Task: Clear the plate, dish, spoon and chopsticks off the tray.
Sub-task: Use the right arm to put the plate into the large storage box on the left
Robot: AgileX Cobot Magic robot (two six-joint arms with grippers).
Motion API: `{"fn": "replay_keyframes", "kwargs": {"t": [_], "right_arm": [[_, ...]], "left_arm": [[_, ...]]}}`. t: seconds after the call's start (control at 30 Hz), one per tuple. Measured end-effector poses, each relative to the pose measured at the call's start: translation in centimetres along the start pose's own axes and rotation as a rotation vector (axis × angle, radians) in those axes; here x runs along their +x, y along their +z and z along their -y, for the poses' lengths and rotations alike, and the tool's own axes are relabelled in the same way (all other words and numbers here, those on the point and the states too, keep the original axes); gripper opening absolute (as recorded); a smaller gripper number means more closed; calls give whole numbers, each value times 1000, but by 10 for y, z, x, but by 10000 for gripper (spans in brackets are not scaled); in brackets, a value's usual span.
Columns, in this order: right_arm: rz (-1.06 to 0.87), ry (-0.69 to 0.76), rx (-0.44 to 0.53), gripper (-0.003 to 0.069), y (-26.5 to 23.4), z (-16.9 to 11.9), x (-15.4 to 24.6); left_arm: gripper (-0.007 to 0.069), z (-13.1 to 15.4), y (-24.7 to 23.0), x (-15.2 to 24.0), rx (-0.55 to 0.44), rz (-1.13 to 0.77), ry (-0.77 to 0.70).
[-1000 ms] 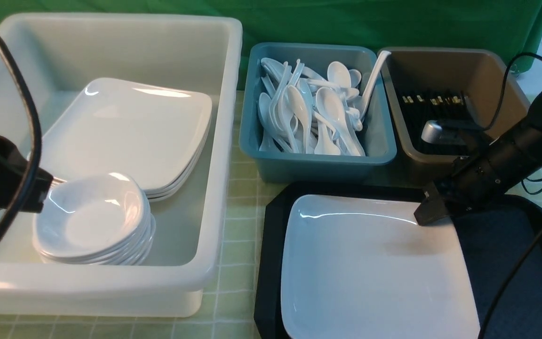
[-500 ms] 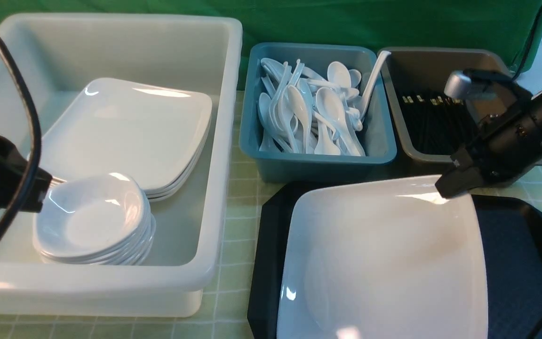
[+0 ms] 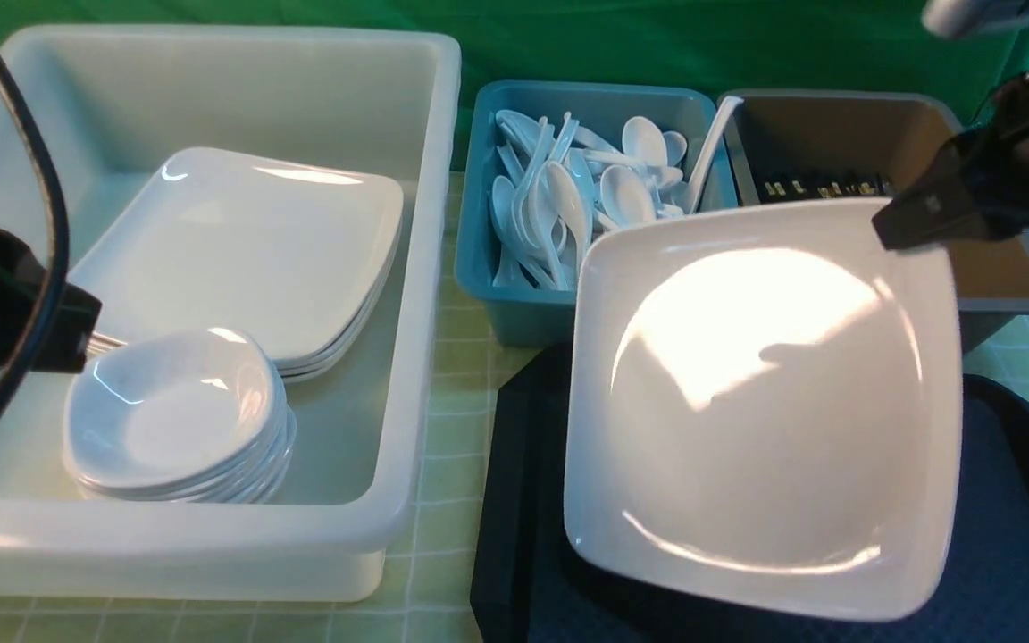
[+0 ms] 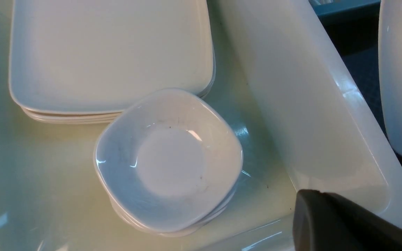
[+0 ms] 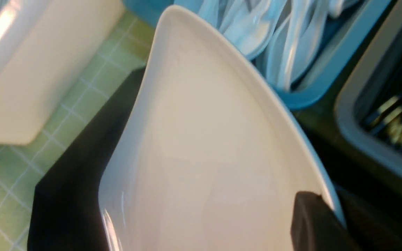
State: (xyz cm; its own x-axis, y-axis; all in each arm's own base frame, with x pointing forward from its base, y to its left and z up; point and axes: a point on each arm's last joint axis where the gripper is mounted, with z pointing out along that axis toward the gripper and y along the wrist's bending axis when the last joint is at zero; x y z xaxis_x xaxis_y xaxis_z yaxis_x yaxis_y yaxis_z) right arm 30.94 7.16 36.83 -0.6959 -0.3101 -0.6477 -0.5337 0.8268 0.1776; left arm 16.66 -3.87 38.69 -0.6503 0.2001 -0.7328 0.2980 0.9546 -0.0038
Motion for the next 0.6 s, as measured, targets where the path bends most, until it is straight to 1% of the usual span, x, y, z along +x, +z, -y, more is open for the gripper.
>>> {"fn": "replay_keyframes", "kwargs": {"t": [0.23,0.3,0.33,0.4,0.47,0.53,0.6], "right_arm": [[181,-29,32,31,-44,-11,-39],[260,-35,28,31,-55,-15,-53],[269,-35,27,31,-56,-15,-54],[373,-28,-8,31,-66,-19,-74],[415,-20,-51,31,-61,-21,-88],[447,-28,-91,31,-55,-27,-103],[452,-38,-139,31,-34,-36,-120]], "left_arm": [[-15,-8,0,0,-88,4,-45],[-15,-11,-1,-1,-120,13,-73],[-15,-12,-1,-1,-127,15,-78],[-15,-15,-1,-4,-169,49,-114],[-15,-19,-2,-5,-208,68,-138],[-15,-23,0,-6,-250,74,-160],[-15,-28,5,-7,-279,62,-191]]}}
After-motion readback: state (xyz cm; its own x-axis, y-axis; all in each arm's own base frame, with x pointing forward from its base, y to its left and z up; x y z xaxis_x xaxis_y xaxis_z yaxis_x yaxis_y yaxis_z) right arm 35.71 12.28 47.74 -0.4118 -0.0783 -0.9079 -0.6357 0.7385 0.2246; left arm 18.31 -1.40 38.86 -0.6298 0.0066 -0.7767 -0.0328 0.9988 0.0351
